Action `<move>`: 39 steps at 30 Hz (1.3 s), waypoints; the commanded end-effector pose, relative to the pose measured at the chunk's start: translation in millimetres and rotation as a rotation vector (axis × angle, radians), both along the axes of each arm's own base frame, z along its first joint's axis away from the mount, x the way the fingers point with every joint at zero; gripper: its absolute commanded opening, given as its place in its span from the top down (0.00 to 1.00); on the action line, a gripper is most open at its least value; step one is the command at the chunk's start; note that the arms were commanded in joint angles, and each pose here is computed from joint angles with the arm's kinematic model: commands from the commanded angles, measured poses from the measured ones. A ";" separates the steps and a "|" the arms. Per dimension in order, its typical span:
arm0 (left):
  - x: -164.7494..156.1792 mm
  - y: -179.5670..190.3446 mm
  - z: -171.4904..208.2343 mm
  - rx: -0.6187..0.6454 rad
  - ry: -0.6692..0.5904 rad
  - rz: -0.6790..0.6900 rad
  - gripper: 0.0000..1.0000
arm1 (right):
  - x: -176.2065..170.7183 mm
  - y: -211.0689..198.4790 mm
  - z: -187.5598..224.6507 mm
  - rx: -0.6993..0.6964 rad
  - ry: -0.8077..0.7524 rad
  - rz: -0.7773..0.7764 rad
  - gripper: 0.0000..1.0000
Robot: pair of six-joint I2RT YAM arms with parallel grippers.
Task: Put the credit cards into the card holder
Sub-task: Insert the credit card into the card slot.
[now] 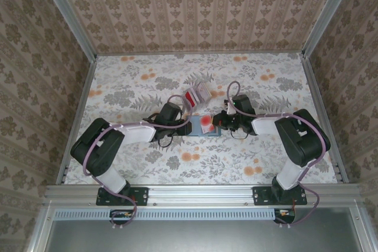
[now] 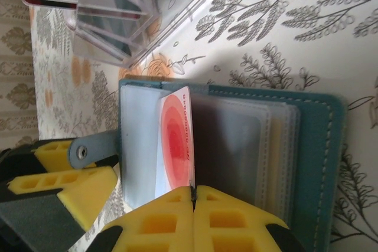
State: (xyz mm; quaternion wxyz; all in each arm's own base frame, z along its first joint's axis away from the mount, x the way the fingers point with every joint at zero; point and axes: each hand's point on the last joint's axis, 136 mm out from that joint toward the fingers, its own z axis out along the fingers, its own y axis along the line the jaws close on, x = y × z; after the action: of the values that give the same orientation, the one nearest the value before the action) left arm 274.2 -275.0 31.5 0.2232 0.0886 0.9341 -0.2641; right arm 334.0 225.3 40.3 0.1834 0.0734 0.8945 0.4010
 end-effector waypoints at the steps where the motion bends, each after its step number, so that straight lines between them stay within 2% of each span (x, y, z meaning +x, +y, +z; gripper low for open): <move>1: -4.9 -2.5 -6.7 -0.004 0.018 0.004 0.65 | 10.3 -0.1 -4.7 -0.046 -0.024 -0.055 1.00; 11: -7.8 -3.0 -8.3 0.001 0.020 0.008 0.65 | 4.9 8.3 -20.7 -0.133 -0.023 -0.046 1.00; 18: -8.5 -7.5 -5.2 -0.009 0.014 0.002 0.65 | 1.5 7.7 -16.0 -0.187 -0.071 -0.063 0.99; 25: -9.6 -10.5 -4.7 -0.013 0.012 -0.001 0.65 | 2.3 11.8 -12.7 -0.186 -0.103 -0.098 0.99; 33: -9.8 -10.2 -2.0 -0.014 0.004 0.003 0.66 | -4.2 26.2 -16.1 -0.198 -0.097 -0.049 0.98; 39: -7.6 -11.9 -0.3 -0.011 -0.002 -0.003 0.73 | -12.0 30.8 -30.1 -0.344 -0.099 0.032 0.96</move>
State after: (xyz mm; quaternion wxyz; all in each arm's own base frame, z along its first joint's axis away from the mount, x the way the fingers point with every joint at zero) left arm 266.0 -282.5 28.3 0.2191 0.0868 0.9350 -0.2651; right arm 331.6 260.8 32.2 0.2534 0.0352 0.9176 0.3042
